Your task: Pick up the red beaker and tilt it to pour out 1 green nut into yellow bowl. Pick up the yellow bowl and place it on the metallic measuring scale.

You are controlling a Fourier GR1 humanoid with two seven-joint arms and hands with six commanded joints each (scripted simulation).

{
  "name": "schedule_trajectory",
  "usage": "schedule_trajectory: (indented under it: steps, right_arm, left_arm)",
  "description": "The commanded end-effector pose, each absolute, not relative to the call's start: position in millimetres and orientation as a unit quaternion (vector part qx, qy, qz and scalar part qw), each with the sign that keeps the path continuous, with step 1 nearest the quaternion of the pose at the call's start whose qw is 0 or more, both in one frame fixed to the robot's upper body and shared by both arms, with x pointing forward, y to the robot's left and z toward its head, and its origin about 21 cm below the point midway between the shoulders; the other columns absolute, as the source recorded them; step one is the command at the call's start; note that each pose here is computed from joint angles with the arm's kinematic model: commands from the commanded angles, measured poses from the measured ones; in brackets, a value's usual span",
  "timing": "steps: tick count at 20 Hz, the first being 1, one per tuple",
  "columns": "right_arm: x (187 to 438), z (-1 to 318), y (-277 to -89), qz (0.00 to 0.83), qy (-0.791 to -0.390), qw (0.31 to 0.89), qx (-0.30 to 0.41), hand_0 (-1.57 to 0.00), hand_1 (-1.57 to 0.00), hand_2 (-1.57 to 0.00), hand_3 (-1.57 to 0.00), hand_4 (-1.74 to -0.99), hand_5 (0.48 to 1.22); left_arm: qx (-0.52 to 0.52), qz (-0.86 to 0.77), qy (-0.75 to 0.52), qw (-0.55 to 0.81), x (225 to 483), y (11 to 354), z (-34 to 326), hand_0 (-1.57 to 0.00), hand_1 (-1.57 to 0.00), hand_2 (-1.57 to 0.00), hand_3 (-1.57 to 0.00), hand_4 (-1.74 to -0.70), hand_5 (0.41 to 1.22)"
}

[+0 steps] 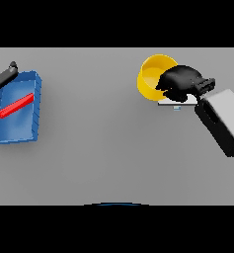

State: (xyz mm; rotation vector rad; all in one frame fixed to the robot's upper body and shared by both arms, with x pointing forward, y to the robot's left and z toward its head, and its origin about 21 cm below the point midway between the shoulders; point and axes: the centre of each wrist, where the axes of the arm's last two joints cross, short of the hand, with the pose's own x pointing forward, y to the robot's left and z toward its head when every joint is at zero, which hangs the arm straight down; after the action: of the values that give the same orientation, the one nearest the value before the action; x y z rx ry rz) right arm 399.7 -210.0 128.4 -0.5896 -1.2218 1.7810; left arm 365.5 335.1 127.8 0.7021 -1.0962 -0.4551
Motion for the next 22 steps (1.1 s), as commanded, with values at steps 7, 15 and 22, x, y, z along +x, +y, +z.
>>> schedule_trajectory:
  steps: [7,15,22]
  right_arm:
    - [419.7,114.9,-243.7,0.686,-0.465,0.487,-0.274,-1.53,-1.43,-1.50,-1.47,-1.728,1.221]
    - [425.9,99.7,-261.9,0.682,-0.446,0.509,-0.279,-1.43,-1.25,-1.35,-1.55,-1.730,1.221]
    - [431.0,92.8,-267.4,0.670,-0.439,0.532,-0.274,-1.41,-1.15,-1.18,-1.39,-1.644,1.221]
  left_arm:
    - [0.326,-0.199,-0.509,0.772,357.1,330.3,135.8,0.00,0.00,0.00,0.00,-0.82,0.765]
    - [0.326,-0.196,-0.494,0.782,360.2,329.2,134.2,0.00,0.00,0.00,0.00,-0.85,0.784]
    - [0.325,-0.196,-0.498,0.780,360.1,330.2,134.5,0.00,0.00,0.00,0.00,-0.84,0.773]
